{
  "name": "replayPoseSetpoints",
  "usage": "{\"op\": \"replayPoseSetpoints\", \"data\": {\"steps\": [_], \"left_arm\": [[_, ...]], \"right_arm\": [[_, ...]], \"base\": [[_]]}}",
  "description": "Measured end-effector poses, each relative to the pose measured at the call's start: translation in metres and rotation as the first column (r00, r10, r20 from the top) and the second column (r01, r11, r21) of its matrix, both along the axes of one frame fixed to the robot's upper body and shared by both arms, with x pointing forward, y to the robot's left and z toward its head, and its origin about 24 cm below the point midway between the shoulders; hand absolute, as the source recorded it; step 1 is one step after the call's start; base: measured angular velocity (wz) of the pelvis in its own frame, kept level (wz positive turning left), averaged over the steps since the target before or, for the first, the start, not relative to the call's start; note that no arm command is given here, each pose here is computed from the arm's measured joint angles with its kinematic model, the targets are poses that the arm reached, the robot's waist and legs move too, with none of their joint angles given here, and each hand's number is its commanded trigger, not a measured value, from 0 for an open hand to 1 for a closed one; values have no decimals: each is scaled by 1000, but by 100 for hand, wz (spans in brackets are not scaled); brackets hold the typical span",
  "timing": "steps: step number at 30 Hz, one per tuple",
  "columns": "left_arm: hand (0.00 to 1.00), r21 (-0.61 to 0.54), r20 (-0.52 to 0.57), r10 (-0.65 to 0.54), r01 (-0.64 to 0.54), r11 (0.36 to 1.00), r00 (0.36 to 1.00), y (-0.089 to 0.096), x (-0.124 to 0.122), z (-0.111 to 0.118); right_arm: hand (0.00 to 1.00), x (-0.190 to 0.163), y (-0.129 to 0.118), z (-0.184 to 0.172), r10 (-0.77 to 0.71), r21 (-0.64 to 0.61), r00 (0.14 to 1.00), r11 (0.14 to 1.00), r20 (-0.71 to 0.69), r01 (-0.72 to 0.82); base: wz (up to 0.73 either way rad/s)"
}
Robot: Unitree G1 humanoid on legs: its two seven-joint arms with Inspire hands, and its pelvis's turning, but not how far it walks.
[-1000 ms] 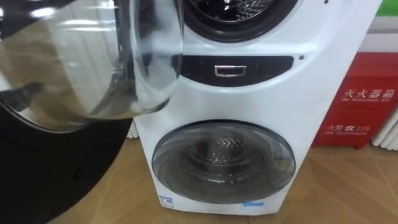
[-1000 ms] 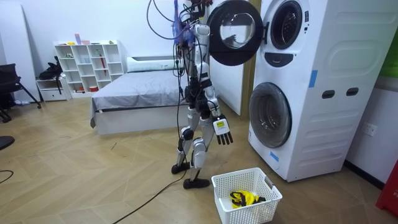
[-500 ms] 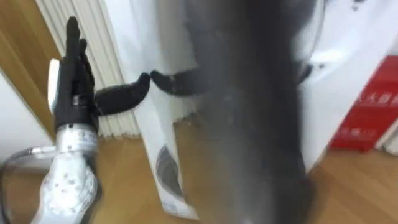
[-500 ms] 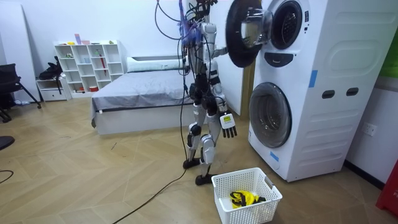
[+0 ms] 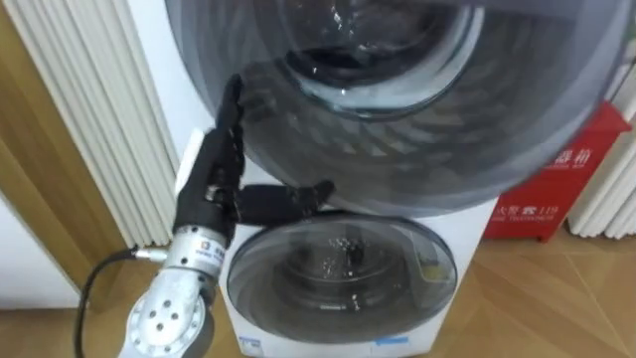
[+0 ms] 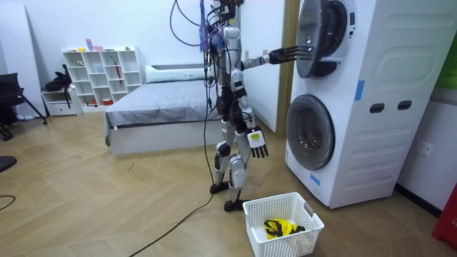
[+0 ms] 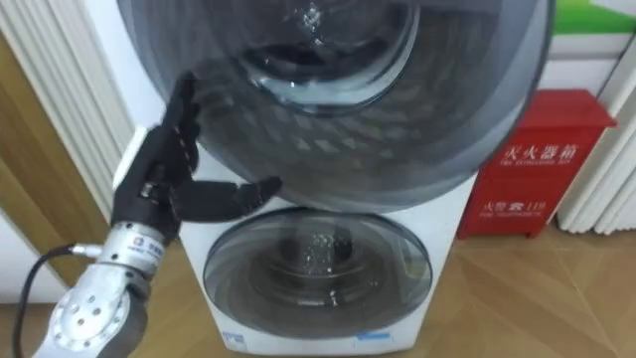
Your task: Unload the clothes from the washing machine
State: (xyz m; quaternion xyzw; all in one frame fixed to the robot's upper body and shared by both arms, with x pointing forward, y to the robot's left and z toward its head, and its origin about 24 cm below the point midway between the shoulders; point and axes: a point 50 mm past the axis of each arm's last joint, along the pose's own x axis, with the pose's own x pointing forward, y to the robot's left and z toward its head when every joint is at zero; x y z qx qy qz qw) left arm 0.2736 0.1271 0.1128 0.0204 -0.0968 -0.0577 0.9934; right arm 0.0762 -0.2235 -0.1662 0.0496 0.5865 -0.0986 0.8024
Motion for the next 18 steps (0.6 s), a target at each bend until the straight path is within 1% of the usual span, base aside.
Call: {"op": "replayPoseSetpoints", "data": {"steps": [4, 7, 8, 9, 11, 13, 15, 16, 17, 18], "left_arm": [[0, 3, -13, -37, 37, 999, 999, -5, 0, -4], [0, 64, -64, -63, 67, 996, 996, -13, 4, -18], [0, 89, -108, -83, 93, 992, 991, -20, 5, -28], [0, 105, -114, -85, 97, 990, 990, -23, 5, -31], [0, 117, -135, -88, 104, 988, 987, -25, 6, -36], [0, 131, -199, -92, 119, 984, 976, -27, 6, -51], [0, 154, -310, -122, 176, 972, 943, -34, 3, -76], [0, 156, -340, -125, 187, 970, 932, -35, 2, -83], [0, 163, -399, -129, 209, 964, 908, -36, 0, -98], [0, 169, -453, -120, 217, 961, 884, -33, -3, -111]], "right_arm": [[0, 1, 0, 0, 3, 6, 1000, 1000, 3, -3], [0, 2, 1, 0, 24, 3, 1000, 1000, 6, -24], [0, 4, 2, 1, 33, 6, 999, 999, 10, -33], [0, 5, 4, 0, 38, 11, 999, 999, 12, -38], [0, 7, 5, 1, 45, 16, 999, 999, 16, -45], [0, 8, 6, 1, 57, 16, 998, 998, 15, -58], [0, 8, 6, 1, 62, 14, 998, 998, 15, -62], [0, 8, 6, 1, 61, 14, 998, 998, 15, -61], [0, 8, 6, 1, 59, 16, 998, 998, 16, -59], [0, 10, 7, 1, 59, 16, 998, 998, 19, -60]], "base": [[-2], [1], [6], [7], [3], [-6], [-4], [-5], [-9], [-12]]}}
